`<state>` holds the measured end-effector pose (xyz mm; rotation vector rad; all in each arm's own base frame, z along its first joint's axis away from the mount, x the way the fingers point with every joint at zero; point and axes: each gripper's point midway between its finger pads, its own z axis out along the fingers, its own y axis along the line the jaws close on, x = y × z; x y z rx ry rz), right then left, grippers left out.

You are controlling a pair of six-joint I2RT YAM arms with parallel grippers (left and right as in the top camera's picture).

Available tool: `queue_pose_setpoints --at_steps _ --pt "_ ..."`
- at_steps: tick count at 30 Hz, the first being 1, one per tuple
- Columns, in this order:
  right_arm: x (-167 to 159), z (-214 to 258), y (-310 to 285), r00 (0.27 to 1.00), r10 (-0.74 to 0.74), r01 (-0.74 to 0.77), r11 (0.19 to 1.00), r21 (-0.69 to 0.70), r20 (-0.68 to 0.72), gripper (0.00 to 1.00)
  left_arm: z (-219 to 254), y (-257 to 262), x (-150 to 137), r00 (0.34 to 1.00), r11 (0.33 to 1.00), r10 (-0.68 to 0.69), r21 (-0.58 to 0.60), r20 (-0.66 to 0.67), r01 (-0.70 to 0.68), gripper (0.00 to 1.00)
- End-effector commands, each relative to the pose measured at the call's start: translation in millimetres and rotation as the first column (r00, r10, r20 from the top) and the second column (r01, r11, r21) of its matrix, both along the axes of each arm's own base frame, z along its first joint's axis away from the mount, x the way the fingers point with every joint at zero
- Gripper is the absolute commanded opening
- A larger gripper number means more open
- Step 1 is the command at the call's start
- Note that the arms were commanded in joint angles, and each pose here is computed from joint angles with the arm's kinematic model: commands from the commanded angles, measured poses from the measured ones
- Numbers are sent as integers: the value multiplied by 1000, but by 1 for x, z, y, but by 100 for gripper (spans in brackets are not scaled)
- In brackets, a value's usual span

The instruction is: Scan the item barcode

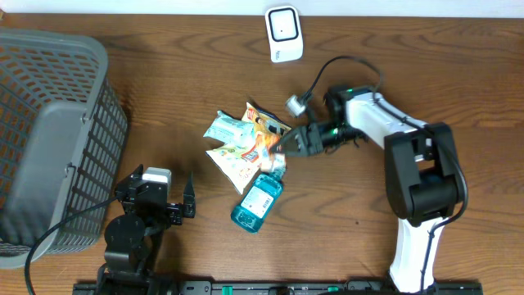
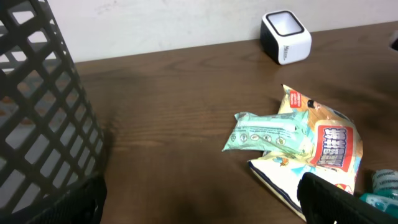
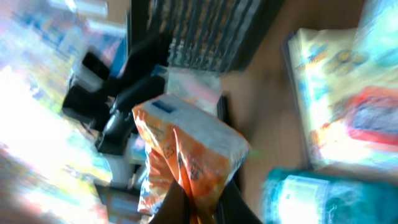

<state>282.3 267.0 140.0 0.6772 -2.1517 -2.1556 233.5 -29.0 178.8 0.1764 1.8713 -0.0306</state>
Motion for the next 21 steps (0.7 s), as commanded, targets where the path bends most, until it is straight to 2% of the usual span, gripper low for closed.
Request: queue_pose_setpoints --at_steps 1,3,9,21 --pt "-21 18 3 951 -2 -44 989 140 308 1 0 -2 0 1000 1000 -11 -5 1 11 98" --pt "-35 27 3 940 8 -63 986 151 340 1 0 -2 0 1000 1000 -11 -5 0 11 98" --pt "-58 32 3 946 34 -85 986 146 322 1 0 -2 0 1000 1000 -11 -5 1 11 98" --pt "-122 36 -5 976 106 -128 986 105 191 1 0 -2 0 1000 1000 -11 -5 1 11 98"
